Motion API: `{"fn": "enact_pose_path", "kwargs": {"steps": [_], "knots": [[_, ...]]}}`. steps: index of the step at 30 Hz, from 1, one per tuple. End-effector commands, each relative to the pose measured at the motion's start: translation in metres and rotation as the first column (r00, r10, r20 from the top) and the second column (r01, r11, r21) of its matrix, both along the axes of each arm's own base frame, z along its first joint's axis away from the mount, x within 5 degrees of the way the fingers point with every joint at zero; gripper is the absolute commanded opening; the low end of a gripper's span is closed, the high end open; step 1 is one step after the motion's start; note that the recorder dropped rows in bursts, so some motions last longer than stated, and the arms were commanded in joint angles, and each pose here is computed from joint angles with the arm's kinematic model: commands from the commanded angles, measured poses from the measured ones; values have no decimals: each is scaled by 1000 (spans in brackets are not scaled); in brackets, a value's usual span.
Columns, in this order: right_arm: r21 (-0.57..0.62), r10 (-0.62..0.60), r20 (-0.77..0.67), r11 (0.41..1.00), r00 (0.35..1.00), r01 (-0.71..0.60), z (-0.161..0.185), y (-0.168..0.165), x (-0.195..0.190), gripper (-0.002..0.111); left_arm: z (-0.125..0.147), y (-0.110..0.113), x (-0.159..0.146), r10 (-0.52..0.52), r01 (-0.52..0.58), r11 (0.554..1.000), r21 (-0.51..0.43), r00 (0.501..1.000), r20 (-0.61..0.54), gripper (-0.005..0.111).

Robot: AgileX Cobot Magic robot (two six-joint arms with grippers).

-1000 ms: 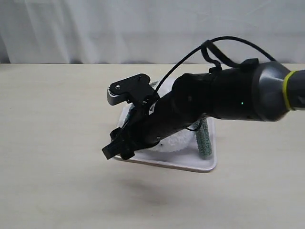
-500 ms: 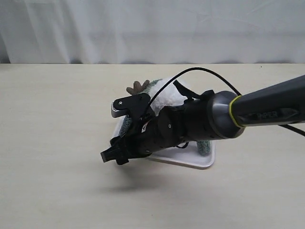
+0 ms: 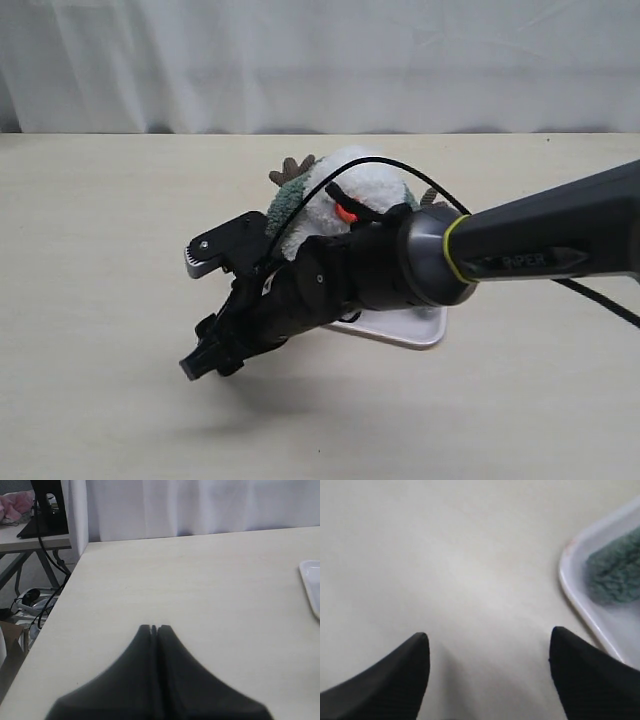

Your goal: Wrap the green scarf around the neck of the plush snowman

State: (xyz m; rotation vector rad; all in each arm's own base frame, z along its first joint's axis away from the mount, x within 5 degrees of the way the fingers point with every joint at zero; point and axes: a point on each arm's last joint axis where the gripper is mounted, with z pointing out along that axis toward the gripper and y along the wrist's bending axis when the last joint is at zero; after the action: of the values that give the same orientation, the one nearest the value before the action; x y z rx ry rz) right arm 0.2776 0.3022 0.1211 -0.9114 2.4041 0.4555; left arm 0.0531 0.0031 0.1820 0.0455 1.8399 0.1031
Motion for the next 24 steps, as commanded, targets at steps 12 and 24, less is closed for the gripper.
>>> {"fn": "enact_pose_path", "kwargs": {"steps": [12, 24], "knots": [[-345, 223, 74, 920, 972, -185, 36, 1, 13, 40, 0, 0, 0, 1, -1, 1000, -5, 1000, 10, 0], [-573, 263, -5, 790, 965, -218, 34, -18, 13, 40, 0, 0, 0, 1, -1, 1000, -5, 1000, 10, 0]]}}
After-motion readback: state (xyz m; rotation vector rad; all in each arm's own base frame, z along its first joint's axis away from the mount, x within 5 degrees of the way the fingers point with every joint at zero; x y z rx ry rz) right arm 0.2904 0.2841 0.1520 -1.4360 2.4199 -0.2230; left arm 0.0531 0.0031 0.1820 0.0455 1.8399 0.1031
